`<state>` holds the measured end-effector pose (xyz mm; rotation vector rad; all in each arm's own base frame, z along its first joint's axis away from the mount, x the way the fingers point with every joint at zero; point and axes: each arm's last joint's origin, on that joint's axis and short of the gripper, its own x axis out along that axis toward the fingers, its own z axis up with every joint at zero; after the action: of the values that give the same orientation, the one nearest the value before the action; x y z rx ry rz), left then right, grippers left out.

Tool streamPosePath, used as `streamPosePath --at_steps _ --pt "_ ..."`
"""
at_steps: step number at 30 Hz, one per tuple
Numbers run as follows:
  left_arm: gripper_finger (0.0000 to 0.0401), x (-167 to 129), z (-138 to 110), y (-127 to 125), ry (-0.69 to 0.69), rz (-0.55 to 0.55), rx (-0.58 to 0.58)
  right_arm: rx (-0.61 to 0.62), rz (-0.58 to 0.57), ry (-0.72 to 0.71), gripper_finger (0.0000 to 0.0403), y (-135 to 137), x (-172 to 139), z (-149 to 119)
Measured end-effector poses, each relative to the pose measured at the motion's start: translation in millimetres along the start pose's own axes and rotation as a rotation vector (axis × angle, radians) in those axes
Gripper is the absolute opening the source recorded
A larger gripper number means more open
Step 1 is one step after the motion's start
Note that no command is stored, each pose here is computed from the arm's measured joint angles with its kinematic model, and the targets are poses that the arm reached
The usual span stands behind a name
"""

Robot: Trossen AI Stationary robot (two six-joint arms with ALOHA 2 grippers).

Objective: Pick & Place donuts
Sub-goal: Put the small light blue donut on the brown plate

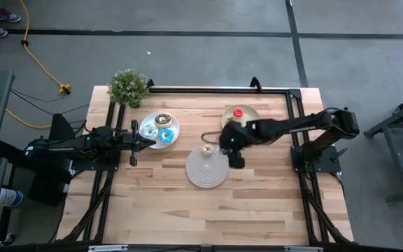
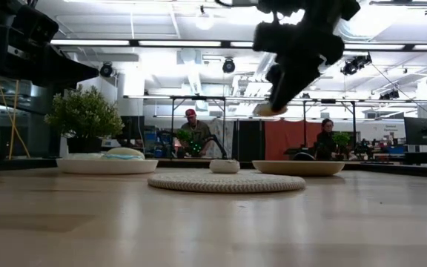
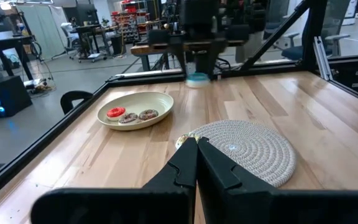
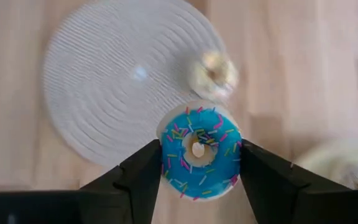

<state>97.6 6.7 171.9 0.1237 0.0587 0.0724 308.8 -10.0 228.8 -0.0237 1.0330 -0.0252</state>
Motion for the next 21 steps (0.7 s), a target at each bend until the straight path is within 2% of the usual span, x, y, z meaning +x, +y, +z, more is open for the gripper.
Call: streamPosePath --at_steps 12,21 --pt "0.0001 0.0 0.1 0.0 -0.001 0.000 0.000 0.261 -0.122 0.073 0.0195 -57.8 -13.0 -66.3" --pt "0.0001 0.0 0.0 0.0 0.000 0.000 0.000 0.472 -0.225 0.071 0.0200 -93.1 -11.6 -93.4"
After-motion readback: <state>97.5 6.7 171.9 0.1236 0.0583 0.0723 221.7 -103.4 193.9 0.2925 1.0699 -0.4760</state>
